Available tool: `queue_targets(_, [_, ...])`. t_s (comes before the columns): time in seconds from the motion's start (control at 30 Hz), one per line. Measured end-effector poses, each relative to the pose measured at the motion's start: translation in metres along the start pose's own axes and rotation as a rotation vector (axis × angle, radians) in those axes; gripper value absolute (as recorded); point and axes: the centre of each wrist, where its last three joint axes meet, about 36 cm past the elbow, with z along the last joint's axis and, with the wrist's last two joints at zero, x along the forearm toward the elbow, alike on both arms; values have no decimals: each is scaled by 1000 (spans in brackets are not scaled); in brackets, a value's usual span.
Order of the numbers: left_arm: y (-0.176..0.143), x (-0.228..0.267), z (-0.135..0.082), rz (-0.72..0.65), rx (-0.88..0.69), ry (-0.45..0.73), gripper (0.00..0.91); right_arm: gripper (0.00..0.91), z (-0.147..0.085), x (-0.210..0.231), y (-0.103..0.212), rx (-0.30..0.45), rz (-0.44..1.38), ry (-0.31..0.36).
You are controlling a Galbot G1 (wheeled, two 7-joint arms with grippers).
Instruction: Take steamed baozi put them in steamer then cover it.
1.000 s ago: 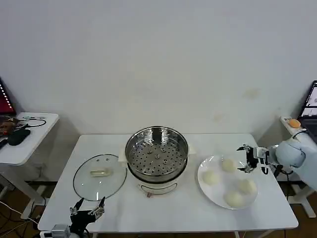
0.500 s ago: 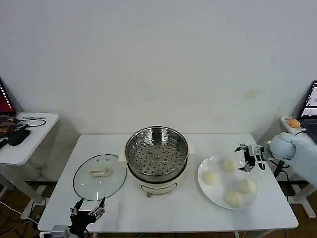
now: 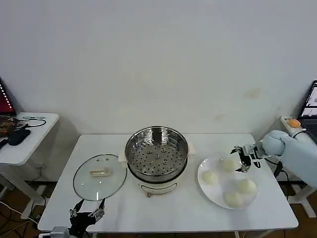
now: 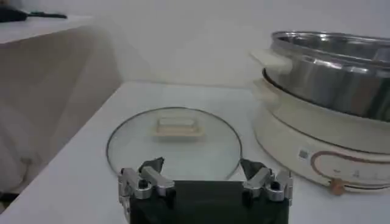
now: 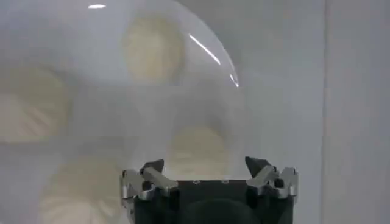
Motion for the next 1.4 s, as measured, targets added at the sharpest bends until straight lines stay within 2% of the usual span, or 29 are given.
queue_targets(0.73, [-2, 5, 0, 5, 1, 7, 907, 907, 0, -19, -9, -18, -35, -3])
queue_targets(0.77, [-2, 5, -1, 6, 1, 6, 907, 836, 0, -20, -9, -19, -36, -5])
queue_targets(0.8, [-3, 5, -1, 7, 1, 5, 907, 836, 0, -20, -9, -19, -36, -6])
queue_targets(0.83, [-3, 5, -1, 7, 1, 5, 907, 796, -1, -21, -9, -20, -36, -8])
queue_targets(0.97, [-3, 6, -2, 9, 1, 5, 907, 796, 0, -22, -10, -22, -39, -11])
queue_targets(1.0, [-3, 6, -2, 9, 1, 5, 907, 645, 1, -22, -10, -24, -39, -11])
queue_targets(1.17, [-3, 8, -1, 9, 1, 9, 907, 655, 2, -22, -9, -25, -42, -13])
queue_targets(1.3, [-4, 8, -2, 10, 2, 7, 907, 615, 4, -21, -8, -28, -41, -13])
queue_targets(1.4, [-5, 10, -2, 12, 4, 7, 907, 544, 5, -20, -8, -28, -38, -16])
